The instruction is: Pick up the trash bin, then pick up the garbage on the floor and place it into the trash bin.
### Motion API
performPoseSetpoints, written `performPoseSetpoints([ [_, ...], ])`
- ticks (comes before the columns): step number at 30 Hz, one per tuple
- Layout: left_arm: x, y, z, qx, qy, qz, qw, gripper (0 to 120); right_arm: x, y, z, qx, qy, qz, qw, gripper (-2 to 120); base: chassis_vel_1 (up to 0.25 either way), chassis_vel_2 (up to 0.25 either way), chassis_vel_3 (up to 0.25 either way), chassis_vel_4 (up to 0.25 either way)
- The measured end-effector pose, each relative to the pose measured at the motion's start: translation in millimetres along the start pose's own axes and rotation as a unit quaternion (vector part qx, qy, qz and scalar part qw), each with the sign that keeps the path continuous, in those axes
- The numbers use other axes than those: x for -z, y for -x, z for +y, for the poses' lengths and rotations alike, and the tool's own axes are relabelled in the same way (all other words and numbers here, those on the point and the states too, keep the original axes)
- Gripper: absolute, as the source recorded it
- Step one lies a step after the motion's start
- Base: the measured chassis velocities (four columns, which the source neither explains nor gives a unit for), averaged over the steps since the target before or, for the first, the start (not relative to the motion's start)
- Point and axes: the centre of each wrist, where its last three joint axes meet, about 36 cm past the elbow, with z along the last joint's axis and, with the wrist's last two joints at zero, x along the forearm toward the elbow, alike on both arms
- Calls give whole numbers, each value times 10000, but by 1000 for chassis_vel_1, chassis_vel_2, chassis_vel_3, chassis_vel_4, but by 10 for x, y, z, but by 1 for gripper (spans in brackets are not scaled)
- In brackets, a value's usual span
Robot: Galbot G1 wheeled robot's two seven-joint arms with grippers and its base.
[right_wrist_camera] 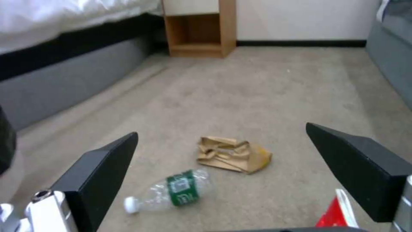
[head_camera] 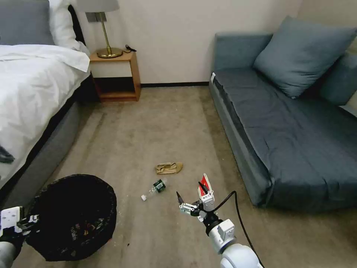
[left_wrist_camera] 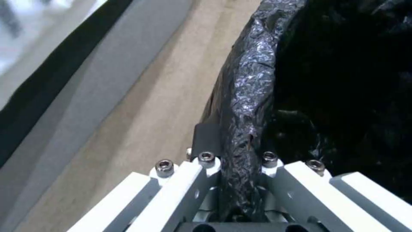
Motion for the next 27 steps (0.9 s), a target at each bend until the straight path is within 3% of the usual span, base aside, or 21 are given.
performPoseSetpoints([
  [11,-27,17,9,12,-39,29,10000,3,-208,27,-77,-167,79,639,9978,100,-148,143,140,-144],
  [17,-34,26,13,18,-58,32,10000,3,-314,48,-136,-367,-145,1018,9940,100,-134,130,126,-138],
  [21,-42,25,18,22,-74,37,10000,3,-419,68,-280,-679,-399,1739,9816,100,-118,118,119,-107],
  [27,-45,20,28,39,-81,39,10000,3,-590,105,-487,-957,-156,2383,9663,100,-31,35,41,-25],
])
